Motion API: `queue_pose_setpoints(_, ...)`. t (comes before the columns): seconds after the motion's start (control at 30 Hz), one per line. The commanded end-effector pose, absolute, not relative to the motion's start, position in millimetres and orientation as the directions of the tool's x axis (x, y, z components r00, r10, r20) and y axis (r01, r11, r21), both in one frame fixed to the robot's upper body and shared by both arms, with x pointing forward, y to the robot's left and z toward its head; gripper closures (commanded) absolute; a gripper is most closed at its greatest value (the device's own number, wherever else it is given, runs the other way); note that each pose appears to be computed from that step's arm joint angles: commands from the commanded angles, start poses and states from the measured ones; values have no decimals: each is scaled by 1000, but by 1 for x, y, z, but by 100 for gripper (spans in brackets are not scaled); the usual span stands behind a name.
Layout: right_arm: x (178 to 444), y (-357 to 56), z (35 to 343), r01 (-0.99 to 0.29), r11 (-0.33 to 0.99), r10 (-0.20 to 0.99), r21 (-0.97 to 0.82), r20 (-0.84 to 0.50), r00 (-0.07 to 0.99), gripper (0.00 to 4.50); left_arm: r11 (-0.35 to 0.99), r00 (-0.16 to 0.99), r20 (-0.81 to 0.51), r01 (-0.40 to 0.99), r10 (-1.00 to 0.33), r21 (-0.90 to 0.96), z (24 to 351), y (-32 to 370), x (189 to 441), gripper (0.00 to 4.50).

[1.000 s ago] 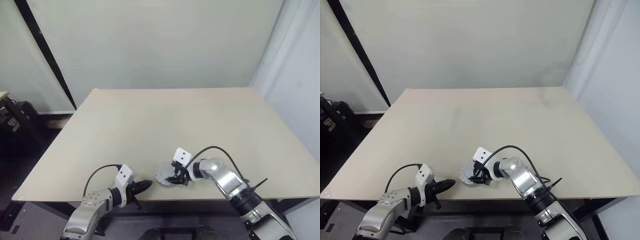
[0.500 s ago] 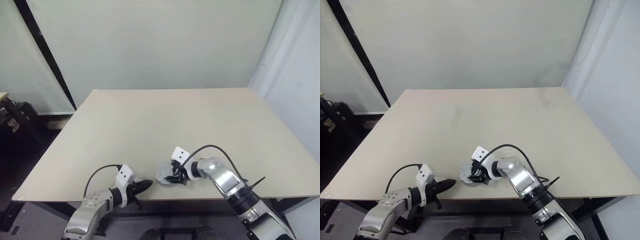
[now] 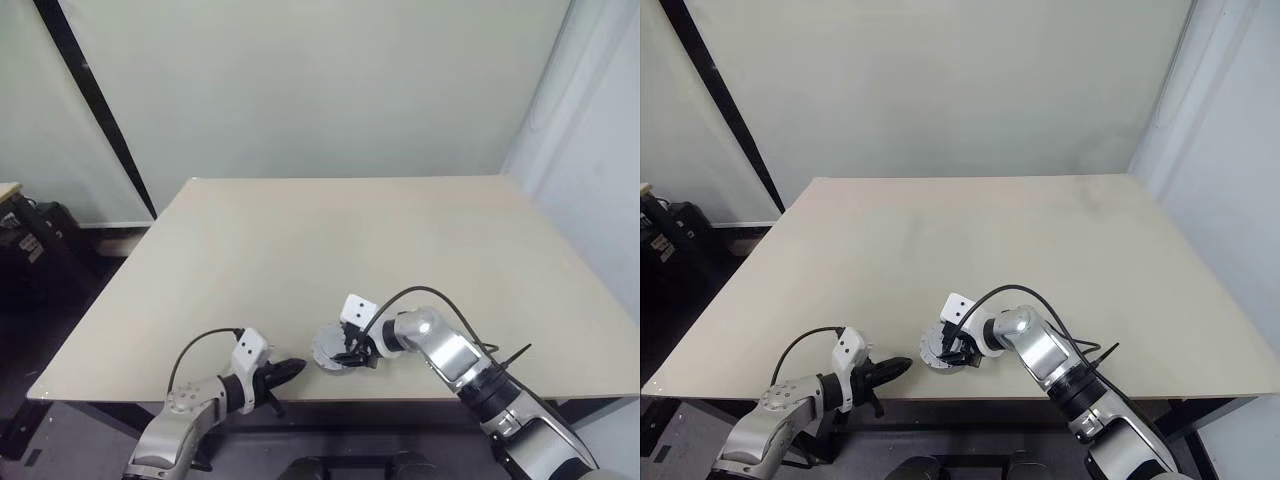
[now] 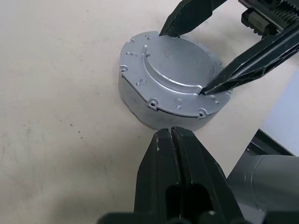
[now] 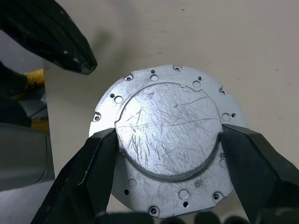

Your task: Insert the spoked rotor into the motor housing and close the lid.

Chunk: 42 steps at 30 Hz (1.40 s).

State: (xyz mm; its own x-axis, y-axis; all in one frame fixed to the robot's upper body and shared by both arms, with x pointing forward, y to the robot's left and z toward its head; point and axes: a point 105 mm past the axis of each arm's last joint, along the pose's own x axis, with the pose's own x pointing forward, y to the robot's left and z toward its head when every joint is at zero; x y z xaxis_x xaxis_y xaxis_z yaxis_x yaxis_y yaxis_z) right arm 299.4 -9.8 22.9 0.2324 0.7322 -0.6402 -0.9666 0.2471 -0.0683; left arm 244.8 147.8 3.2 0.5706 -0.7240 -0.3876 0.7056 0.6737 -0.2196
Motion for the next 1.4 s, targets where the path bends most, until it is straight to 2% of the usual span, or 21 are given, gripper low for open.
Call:
queue_pose_setpoints(0.03, 297, -26, 5, -965, 258, 664, -40, -718, 207, 125, 663, 576, -362, 726, -733, -185, 13, 146, 251, 450)
queue_pose_setpoints(0.57, 306, -33, 7, -981, 191, 630, -8, -765, 129, 125, 650, 568, -353, 739, -744, -179, 16, 142, 255, 450)
queue_pose_setpoints(0.97, 312, -17, 14, -942, 335, 673, 22, -706, 223, 125, 652, 570, -355, 736, -741, -179, 15, 143, 254, 450)
queue_pose_setpoints(1.4, 303, -19, 7, -946, 325, 627, -15, -745, 227, 125, 654, 575, -349, 735, -740, -177, 16, 143, 255, 450)
